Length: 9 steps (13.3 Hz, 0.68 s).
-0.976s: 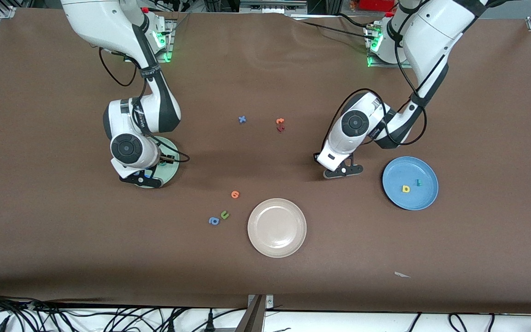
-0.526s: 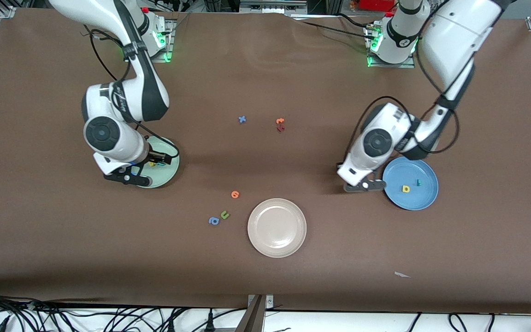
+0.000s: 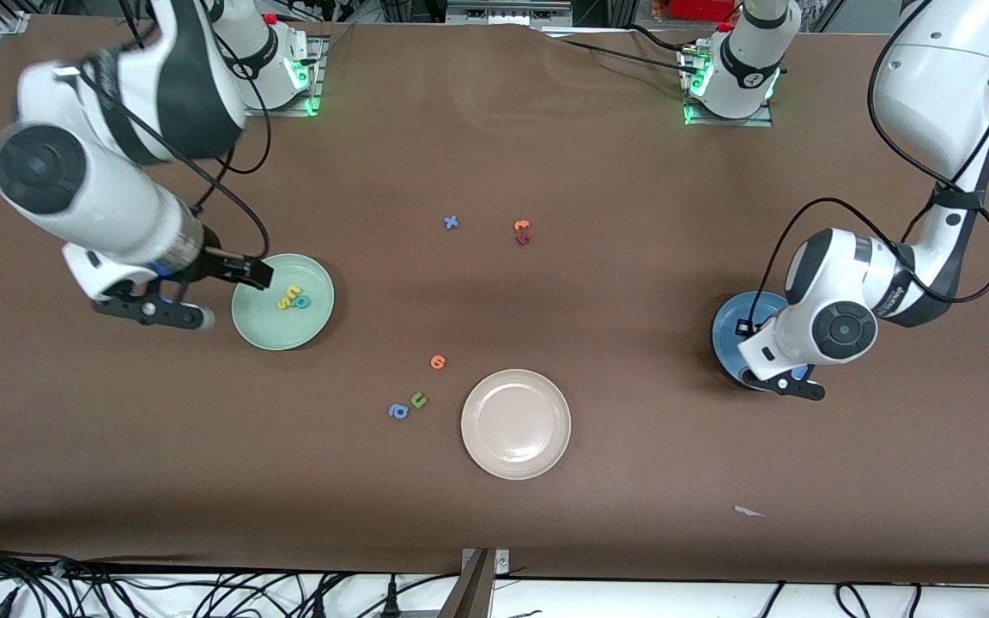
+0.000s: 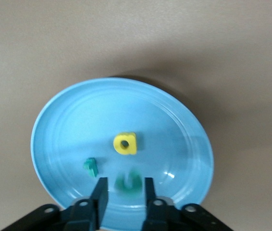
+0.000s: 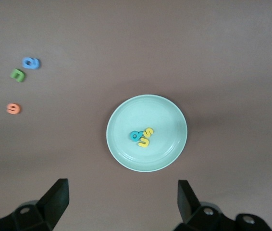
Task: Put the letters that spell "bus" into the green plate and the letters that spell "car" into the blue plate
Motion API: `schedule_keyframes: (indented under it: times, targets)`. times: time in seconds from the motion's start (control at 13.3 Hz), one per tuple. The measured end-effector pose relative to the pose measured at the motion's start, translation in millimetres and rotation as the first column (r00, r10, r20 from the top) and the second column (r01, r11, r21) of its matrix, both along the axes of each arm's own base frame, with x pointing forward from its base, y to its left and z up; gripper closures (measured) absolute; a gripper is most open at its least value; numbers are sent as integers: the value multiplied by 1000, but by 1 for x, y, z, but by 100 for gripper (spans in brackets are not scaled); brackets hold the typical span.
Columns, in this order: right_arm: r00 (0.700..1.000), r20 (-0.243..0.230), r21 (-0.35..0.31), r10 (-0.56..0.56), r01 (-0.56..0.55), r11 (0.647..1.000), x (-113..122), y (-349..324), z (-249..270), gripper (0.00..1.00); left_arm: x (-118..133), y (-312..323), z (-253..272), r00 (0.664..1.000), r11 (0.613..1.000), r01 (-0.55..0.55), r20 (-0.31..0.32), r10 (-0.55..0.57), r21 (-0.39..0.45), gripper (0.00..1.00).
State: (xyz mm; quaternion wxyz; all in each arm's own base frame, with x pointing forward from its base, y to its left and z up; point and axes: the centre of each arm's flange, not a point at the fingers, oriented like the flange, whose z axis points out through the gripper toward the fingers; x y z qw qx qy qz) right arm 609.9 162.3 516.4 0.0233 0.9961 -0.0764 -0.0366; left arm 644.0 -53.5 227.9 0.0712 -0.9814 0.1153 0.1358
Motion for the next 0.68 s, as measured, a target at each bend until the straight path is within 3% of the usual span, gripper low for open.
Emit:
schedule_keyframes:
  times: [0.15,0.38,0.6,0.68]
  targets:
    - [998,43,36,56,-57,998,-13,-41,53,0,13,1,10,999,1000,-31,36,31,-1,36]
    - [991,93,33,93,-97,995,-39,-99,106,0,27,7,46,992,995,-95,84,96,-16,3]
    - [993,38,39,116,-117,992,-46,-119,72,0,28,25,104,982,989,-146,115,147,-16,0]
    - [991,53,38,119,-121,992,-44,-119,61,0,26,36,127,980,986,-168,105,167,-1,0]
